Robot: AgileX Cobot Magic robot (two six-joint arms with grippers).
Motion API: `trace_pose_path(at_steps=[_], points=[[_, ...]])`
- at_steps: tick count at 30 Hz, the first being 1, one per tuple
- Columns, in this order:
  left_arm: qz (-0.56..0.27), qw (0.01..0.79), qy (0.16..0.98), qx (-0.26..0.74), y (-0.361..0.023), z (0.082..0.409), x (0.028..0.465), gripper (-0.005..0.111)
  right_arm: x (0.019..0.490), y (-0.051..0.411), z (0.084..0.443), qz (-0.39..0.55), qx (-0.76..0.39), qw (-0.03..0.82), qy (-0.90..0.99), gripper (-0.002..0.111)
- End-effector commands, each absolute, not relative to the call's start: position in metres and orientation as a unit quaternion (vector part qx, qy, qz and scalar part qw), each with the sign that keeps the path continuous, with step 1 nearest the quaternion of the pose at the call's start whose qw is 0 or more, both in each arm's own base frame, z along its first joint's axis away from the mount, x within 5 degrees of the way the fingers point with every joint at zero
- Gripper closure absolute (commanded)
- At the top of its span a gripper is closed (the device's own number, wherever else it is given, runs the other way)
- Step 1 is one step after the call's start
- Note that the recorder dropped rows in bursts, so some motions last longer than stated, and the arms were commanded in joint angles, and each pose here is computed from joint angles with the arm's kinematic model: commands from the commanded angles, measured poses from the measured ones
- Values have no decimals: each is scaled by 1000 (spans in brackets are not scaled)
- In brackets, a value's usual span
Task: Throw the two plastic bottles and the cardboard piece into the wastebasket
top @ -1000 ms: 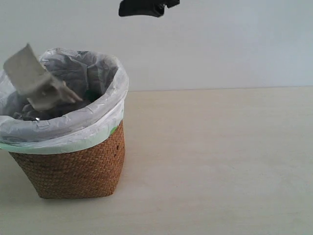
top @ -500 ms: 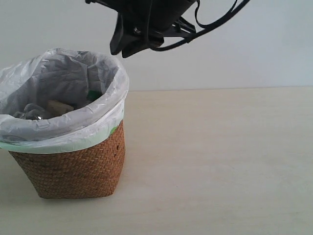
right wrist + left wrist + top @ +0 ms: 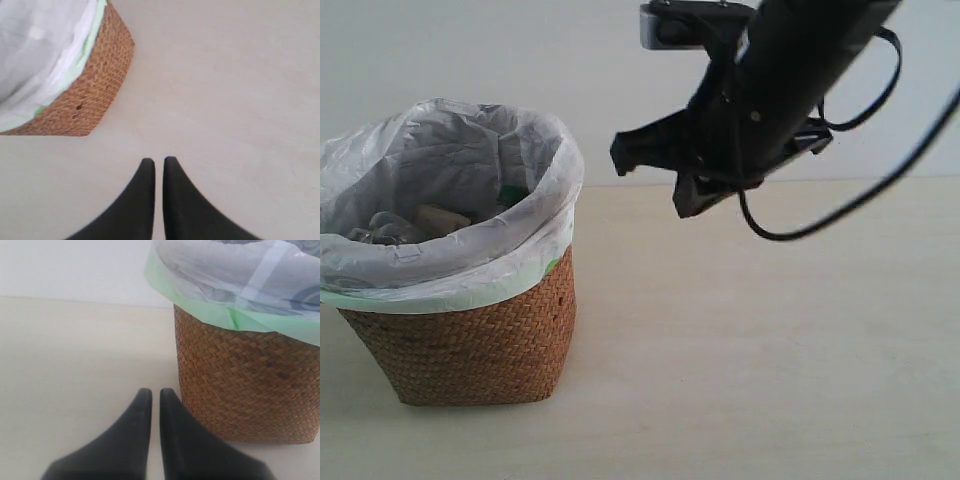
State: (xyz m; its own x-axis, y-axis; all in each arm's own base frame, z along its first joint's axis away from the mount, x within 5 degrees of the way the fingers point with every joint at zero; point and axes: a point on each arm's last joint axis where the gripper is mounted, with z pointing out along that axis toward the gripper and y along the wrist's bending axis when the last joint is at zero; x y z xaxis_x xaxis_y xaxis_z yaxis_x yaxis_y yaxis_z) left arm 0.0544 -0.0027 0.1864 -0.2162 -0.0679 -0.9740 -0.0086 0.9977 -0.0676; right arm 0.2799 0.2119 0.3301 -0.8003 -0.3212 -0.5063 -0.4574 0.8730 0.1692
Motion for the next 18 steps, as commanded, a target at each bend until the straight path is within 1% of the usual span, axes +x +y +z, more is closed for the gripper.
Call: trace_pose_path(at_steps=[1, 5, 13, 18], points=[[-24, 626, 779, -29, -2, 186, 54, 101, 253, 187, 328, 163, -199, 338, 905, 107], [-24, 626, 779, -29, -2, 186, 54, 101, 221, 160, 333, 174, -204, 421, 867, 107], [-24, 626, 779, -29, -2, 186, 54, 101, 147, 105, 356, 202, -198, 521, 805, 107], [-24, 626, 779, -29, -2, 186, 54, 101, 97, 69, 348, 227, -185, 577, 763, 107]])
